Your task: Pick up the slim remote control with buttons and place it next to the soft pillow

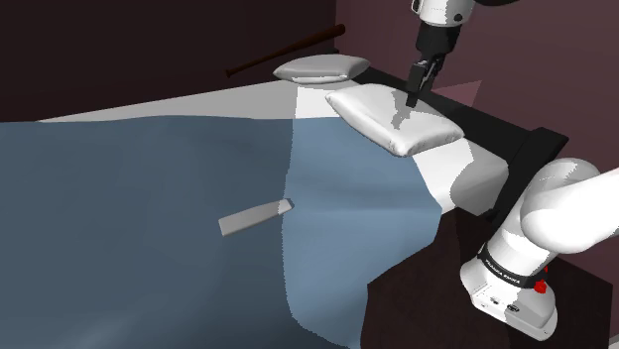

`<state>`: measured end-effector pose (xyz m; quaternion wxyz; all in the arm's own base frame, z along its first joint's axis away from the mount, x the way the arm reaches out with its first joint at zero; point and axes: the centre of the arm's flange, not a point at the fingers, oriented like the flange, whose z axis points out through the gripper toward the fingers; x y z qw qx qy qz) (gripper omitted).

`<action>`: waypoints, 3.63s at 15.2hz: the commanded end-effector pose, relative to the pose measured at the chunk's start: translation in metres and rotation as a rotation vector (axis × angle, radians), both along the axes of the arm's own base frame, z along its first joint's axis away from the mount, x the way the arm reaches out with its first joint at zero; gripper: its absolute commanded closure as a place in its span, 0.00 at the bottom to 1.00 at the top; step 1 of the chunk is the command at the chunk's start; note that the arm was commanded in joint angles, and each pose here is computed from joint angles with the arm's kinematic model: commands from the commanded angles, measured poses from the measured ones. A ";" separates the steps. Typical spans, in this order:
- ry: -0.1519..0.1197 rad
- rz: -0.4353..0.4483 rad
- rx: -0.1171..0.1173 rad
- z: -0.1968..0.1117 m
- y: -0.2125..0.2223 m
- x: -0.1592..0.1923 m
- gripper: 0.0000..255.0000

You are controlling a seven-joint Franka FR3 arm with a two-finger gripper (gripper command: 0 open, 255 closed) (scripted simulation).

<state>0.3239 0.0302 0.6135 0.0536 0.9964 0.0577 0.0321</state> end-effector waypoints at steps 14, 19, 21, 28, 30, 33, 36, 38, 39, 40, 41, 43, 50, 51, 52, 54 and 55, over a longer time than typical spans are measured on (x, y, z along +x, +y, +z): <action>0.039 0.368 0.020 -0.088 0.074 0.123 0.00; 0.054 0.510 0.028 -0.123 0.114 0.161 0.00; 0.059 0.566 0.031 -0.137 0.131 0.174 0.00; 0.080 0.765 0.042 -0.185 0.198 0.212 0.00; 0.086 0.821 0.045 -0.199 0.218 0.220 0.00; 0.095 0.906 0.049 -0.220 0.250 0.230 0.00; 0.104 0.991 0.054 -0.241 0.282 0.237 0.00; 0.110 1.048 0.057 -0.255 0.304 0.240 0.00; 0.113 1.076 0.059 -0.262 0.315 0.241 0.00; 0.116 1.104 0.060 -0.268 0.326 0.241 0.00; 0.119 1.133 0.062 -0.275 0.337 0.242 0.00; 0.121 1.152 0.063 -0.285 0.345 0.242 0.00; 0.121 1.152 0.063 -0.320 0.345 0.242 0.00; 0.121 1.152 0.063 -0.320 0.345 0.242 0.00; 0.121 1.152 0.063 -0.320 0.345 0.242 0.00; 0.121 1.152 0.063 -0.320 0.345 0.242 0.00; 0.121 1.152 0.063 -0.320 0.345 0.242 0.00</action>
